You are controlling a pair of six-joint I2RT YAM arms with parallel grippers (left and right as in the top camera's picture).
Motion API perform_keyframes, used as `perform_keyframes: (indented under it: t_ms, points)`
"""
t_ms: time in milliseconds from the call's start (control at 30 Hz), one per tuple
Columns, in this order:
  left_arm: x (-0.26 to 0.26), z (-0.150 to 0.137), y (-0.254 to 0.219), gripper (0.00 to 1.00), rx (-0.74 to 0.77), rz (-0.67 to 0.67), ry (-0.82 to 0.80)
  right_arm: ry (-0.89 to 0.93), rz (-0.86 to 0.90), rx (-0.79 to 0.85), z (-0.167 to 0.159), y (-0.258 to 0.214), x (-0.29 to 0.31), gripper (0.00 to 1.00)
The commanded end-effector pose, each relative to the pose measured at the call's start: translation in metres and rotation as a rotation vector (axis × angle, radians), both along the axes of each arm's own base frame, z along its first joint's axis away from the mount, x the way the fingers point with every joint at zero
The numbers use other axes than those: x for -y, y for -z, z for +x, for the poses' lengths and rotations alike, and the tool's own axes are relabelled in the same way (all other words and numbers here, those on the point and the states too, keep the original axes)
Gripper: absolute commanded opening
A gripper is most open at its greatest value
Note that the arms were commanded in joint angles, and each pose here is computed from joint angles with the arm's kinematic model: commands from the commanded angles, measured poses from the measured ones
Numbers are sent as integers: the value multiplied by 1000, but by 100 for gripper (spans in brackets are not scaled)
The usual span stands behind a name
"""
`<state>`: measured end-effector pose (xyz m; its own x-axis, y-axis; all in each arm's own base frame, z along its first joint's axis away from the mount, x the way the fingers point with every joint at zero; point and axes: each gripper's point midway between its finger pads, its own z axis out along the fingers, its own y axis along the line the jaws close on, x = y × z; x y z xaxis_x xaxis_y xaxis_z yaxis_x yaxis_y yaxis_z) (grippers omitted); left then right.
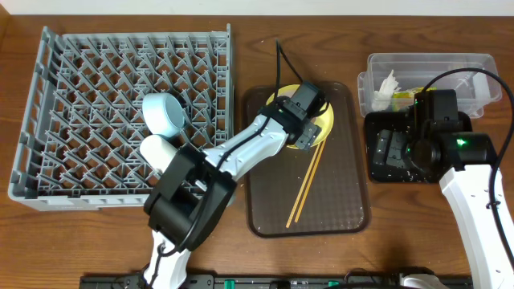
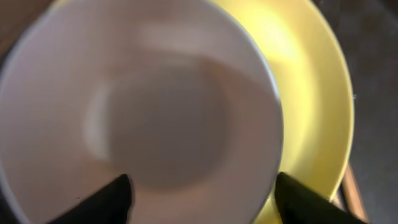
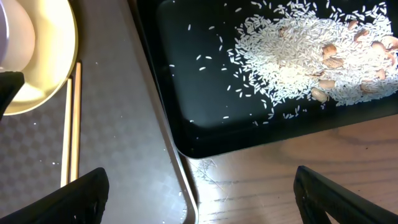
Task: Sort waste into correct bins and load items into the dishwasher rack
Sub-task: 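Reach the left gripper to the pink bowl on the yellow plate and grasp, then lift the pink bowl and carry it to the back of the rack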
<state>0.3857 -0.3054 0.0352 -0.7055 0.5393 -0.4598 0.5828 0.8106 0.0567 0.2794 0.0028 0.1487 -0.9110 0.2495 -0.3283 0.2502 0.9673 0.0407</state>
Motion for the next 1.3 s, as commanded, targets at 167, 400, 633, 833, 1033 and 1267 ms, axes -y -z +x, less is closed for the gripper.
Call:
perform_keyframes:
  t_ms: [167, 400, 633, 833, 1033, 1267]
  points:
    - [2, 4, 1, 25, 12, 10, 6, 37, -2, 17, 0, -8, 6, 92]
    - [3, 6, -13, 7, 33, -8, 6, 37, -2, 18, 0, -8, 6, 93]
    - [5, 7, -78, 6, 129, -92, 7, 38, -3, 19, 1, -8, 6, 93]
    - [-17, 6, -157, 6, 240, -183, -31, 37, -2, 20, 1, -8, 6, 93]
    - [-57, 16, -217, 6, 253, -387, -48, 37, -2, 22, 1, -9, 6, 93]
    - [-128, 44, -247, 6, 152, -725, -87, 37, -2, 22, 1, -9, 6, 93]
